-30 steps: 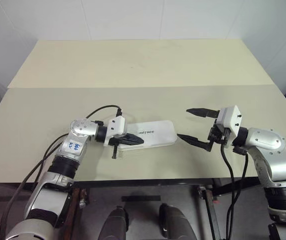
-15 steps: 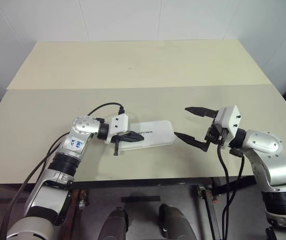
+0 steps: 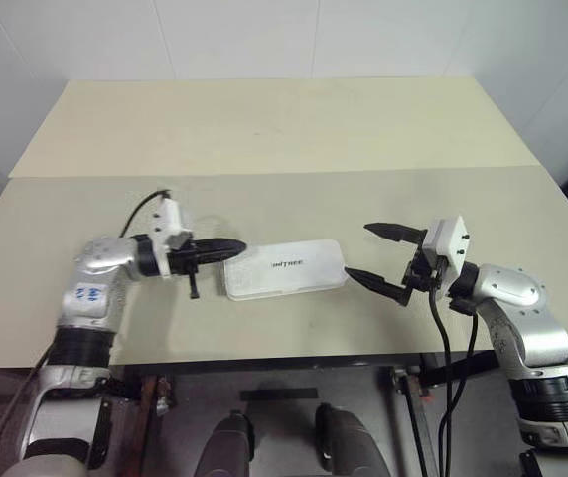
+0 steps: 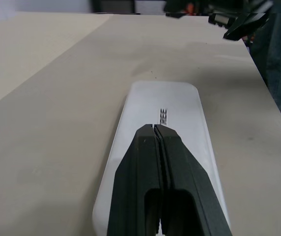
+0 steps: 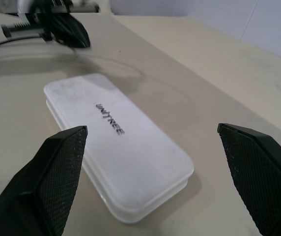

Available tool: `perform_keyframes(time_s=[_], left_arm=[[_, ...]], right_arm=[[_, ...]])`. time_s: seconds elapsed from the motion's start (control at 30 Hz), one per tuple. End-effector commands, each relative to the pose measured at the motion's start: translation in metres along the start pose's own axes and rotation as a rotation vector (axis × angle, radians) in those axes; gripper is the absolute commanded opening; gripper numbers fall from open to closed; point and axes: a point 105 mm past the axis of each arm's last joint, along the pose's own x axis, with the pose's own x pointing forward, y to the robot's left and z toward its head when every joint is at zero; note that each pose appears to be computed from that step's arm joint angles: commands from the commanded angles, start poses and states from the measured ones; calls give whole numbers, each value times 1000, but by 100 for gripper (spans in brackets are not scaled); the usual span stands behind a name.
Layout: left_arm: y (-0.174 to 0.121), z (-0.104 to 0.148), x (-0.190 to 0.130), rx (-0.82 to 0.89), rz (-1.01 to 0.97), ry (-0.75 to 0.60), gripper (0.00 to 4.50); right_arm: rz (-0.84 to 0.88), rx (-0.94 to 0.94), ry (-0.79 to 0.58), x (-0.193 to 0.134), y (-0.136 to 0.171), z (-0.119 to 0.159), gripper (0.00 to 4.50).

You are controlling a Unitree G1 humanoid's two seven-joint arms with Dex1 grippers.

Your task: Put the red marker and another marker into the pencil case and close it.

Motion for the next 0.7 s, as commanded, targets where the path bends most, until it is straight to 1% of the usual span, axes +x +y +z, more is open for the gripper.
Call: perform_keyframes(time_s=[0.03, 0.13, 0.17, 0.2, 0.23, 0.3, 0.47, 0.5, 0.53, 0.57, 0.6, 0.7], left_arm=[[2, 11, -26, 36, 66, -13, 2], [2, 8, -38, 27, 109, 14, 2], [-1, 5, -48, 13, 132, 26, 39], [-3, 4, -54, 3, 146, 33, 59], [-5, 4, -60, -11, 168, 33, 88], [-7, 4, -67, -20, 197, 30, 161], [-10, 8, -68, -4, 234, 15, 335], [-11, 8, -67, -8, 234, 13, 362], [-12, 8, -67, -6, 235, 14, 402], [-13, 7, -67, -4, 239, 16, 430], [-14, 7, -65, -2, 240, 18, 445], [-13, 8, -66, -6, 260, 4, 445]], right_arm=[[0, -30, -29, -5, -2, 1, 450], [-3, -29, -28, -9, -3, -4, 450], [-9, -27, -26, -11, -3, -7, 450], [-13, -26, -25, -13, -4, -9, 450], [-17, -24, -24, -15, -4, -11, 450], [-21, -24, -24, -18, -5, -13, 450], [-17, -35, -23, -24, -7, -16, 450], [-16, -39, -24, -25, -7, -16, 450], [-17, -44, -25, -26, -9, -15, 450], [-20, -50, -26, -28, -10, -15, 450], [-23, -53, -26, -30, -13, -15, 450], [-24, -61, -24, -32, -15, -13, 450]])
